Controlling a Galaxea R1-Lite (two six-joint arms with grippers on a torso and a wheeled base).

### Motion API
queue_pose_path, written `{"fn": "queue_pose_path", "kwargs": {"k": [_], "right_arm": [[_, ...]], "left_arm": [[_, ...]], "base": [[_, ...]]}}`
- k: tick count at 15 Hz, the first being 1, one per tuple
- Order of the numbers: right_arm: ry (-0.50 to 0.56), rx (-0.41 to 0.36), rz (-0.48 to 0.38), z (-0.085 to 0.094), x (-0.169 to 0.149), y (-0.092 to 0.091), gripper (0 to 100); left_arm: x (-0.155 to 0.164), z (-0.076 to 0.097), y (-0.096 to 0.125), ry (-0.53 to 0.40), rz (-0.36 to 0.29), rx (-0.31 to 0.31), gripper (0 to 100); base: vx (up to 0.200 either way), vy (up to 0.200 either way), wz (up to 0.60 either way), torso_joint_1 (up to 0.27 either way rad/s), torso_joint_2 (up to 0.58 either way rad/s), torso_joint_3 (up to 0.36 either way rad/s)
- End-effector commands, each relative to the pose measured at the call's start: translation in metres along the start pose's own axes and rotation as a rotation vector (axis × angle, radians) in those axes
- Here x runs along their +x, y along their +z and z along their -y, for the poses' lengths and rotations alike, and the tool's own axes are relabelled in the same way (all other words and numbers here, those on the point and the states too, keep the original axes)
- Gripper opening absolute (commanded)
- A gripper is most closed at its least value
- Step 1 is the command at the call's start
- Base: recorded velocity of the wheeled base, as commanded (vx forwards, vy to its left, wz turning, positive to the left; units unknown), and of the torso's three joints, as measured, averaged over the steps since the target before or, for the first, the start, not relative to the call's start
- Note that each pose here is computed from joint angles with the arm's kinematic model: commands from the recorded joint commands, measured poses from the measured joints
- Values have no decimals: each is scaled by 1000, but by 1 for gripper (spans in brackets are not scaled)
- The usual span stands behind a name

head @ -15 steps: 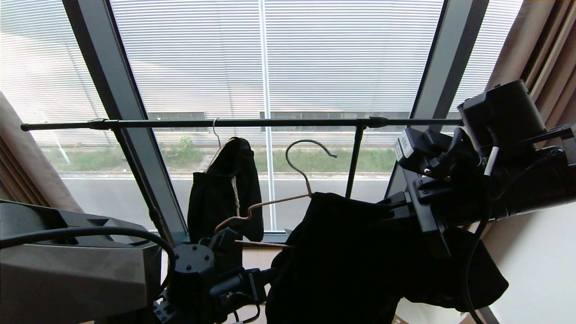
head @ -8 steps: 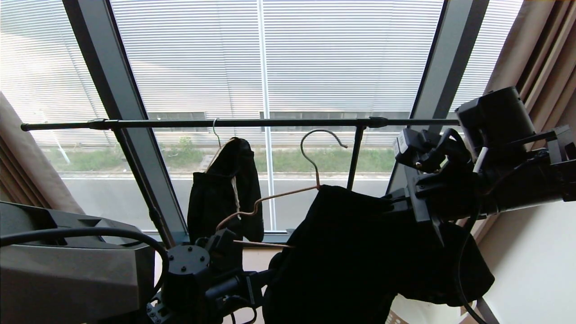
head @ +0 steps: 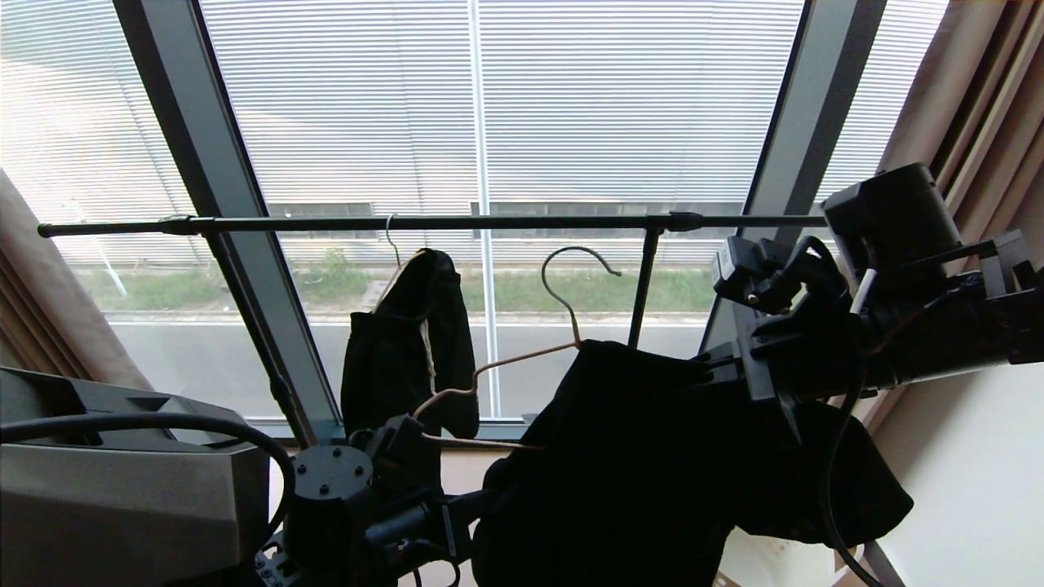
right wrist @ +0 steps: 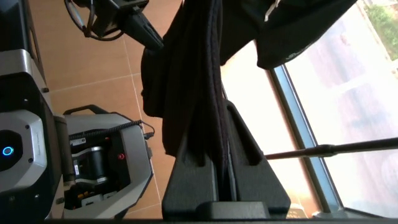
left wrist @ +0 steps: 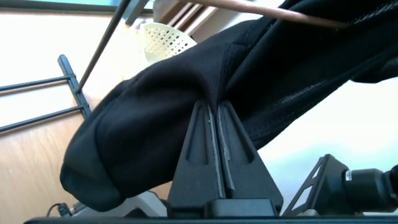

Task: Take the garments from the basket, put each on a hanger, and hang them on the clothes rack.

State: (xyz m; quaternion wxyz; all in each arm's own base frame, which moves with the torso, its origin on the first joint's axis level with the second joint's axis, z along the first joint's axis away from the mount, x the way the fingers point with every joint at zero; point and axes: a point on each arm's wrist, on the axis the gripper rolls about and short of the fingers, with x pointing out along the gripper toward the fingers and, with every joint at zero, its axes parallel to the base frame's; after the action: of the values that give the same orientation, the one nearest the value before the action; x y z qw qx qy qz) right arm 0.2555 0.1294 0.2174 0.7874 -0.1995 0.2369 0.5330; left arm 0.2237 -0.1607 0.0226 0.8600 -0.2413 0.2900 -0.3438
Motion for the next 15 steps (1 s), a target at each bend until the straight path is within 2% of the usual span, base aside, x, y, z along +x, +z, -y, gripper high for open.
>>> {"fn": "queue_pose_path", "kwargs": {"k": [1, 8, 12, 15], "right_arm": [[-23, 11, 6, 1, -9, -3, 0], [-34, 36, 22, -5, -27, -15, 0], [-76, 61, 21, 1, -36, -22, 0], [-110, 50, 41, 4, -36, -29, 0]], "left_arm": [[-2, -2, 5, 6, 23, -2, 0], [-11, -13, 28, 37, 115, 5, 0], [-16, -15, 39, 40, 163, 10, 0], [-19, -16, 43, 46, 181, 34, 0]], "base": [[0, 0, 0, 0, 0, 0], [0, 0, 0, 0, 0, 0], [0, 0, 0, 0, 0, 0], [0, 0, 0, 0, 0, 0]]}}
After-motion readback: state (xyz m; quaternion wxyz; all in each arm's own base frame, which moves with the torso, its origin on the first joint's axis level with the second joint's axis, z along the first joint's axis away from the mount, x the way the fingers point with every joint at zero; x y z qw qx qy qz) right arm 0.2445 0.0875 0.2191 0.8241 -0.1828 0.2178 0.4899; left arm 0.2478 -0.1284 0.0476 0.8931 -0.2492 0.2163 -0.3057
